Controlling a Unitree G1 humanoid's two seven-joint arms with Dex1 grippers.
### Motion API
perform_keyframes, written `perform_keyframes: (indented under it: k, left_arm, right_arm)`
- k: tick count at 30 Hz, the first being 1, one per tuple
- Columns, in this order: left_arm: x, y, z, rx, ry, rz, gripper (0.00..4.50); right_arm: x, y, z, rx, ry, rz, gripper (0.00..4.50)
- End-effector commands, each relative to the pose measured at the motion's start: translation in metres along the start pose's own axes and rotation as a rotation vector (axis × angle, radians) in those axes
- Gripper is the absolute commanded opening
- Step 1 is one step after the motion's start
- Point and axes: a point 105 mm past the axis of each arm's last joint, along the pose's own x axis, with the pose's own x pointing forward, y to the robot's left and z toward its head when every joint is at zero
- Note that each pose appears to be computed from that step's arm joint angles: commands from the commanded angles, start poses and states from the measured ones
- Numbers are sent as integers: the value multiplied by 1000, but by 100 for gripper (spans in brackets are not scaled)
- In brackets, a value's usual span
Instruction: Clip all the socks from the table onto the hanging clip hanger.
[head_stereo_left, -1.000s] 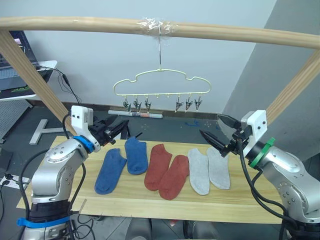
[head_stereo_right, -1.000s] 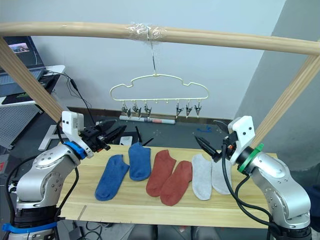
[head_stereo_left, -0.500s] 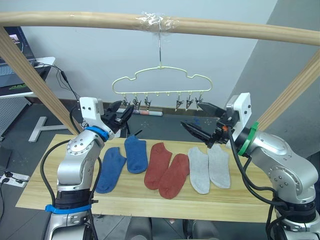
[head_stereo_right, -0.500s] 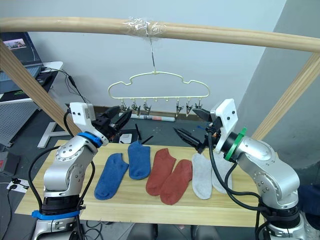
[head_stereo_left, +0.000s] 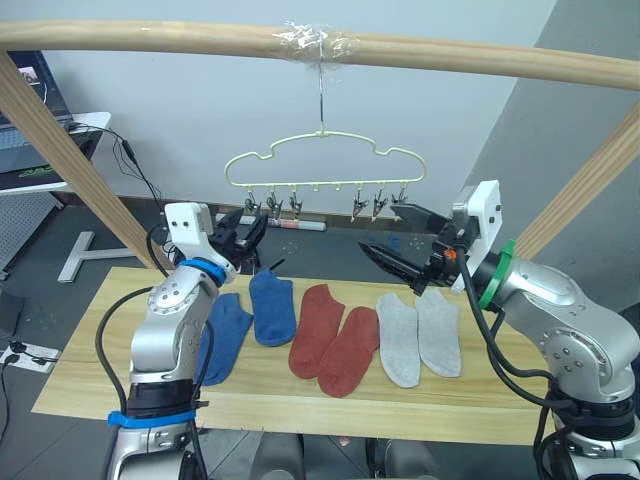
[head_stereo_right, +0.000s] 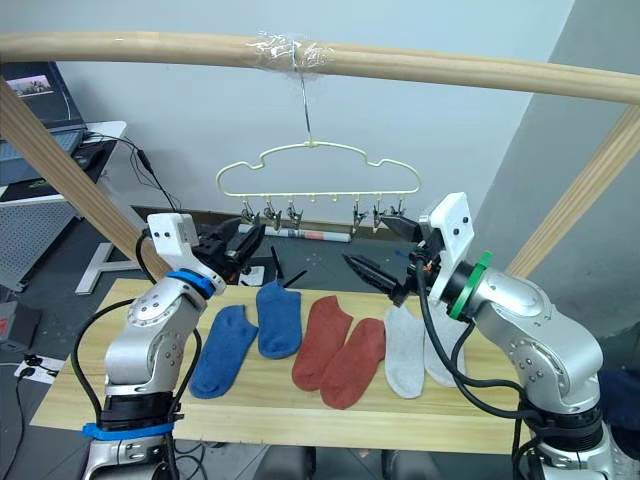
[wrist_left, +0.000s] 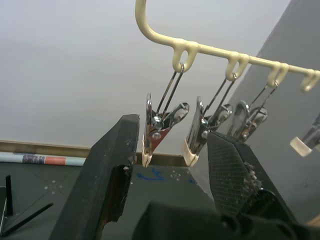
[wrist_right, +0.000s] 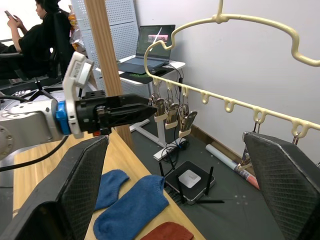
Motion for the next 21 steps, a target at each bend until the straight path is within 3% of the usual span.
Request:
perform_keyframes:
  k: [1, 21]
  left_arm:
    - [4, 2, 17, 43, -69, 17, 242]
    - [3, 9, 14, 37, -71, 57, 242]
  right_arm:
    - [-2, 5, 17, -54, -49, 16, 450]
    - [0, 2, 23, -57, -64, 14, 450]
